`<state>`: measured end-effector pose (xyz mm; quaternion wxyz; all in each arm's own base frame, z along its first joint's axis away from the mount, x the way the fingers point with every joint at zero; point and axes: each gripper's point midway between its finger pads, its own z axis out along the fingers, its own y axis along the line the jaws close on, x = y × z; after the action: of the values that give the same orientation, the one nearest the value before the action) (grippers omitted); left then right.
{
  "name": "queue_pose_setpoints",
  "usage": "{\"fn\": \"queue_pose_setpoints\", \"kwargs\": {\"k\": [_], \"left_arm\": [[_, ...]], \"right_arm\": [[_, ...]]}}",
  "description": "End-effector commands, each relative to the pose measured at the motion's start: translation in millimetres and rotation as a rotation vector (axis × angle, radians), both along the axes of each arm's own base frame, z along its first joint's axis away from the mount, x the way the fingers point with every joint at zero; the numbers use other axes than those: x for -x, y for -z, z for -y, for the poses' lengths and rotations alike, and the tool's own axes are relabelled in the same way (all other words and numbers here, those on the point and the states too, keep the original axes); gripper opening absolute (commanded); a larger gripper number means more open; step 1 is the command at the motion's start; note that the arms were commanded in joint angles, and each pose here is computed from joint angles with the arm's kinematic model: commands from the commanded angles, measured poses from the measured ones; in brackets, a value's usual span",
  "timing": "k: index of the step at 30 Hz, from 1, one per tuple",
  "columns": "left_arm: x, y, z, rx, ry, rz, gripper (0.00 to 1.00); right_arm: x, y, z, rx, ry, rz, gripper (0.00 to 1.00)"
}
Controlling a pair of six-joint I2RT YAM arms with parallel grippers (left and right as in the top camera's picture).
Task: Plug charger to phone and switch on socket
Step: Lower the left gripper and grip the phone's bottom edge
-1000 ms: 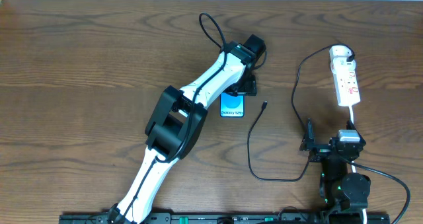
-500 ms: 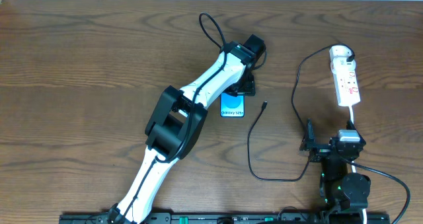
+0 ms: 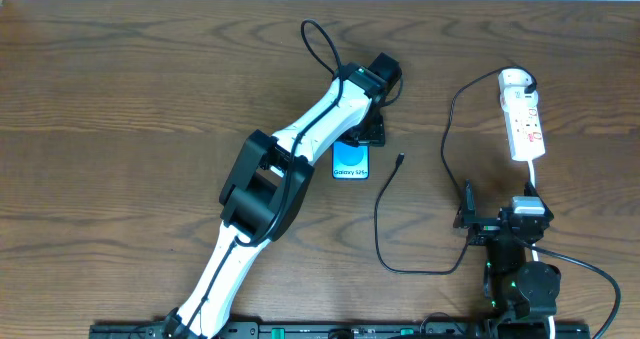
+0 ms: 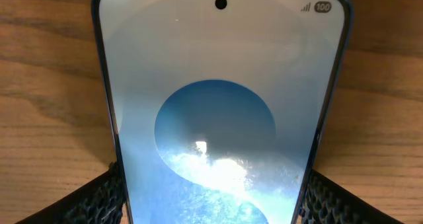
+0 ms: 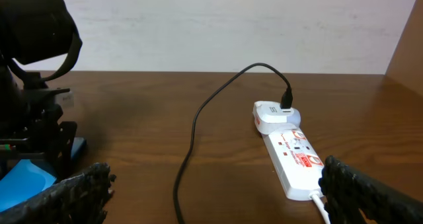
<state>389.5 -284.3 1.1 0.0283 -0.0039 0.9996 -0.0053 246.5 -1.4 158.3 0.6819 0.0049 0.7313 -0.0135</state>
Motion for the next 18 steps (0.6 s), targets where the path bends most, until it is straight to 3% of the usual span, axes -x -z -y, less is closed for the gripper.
{"fn": "queue_pose_setpoints", "kwargs": {"k": [1, 18], "left_arm": [[7.4, 10.3, -9.7, -0.045, 0.000, -0.035, 0.80], [7.2, -8.6, -9.5, -0.031, 0.000, -0.014, 0.76]], "right_arm": [[0.2, 0.5, -1.5, 0.001, -0.004, 0.000, 0.99], [0.2, 0.5, -1.4, 0.001, -0.003, 0.000, 0.99]]}}
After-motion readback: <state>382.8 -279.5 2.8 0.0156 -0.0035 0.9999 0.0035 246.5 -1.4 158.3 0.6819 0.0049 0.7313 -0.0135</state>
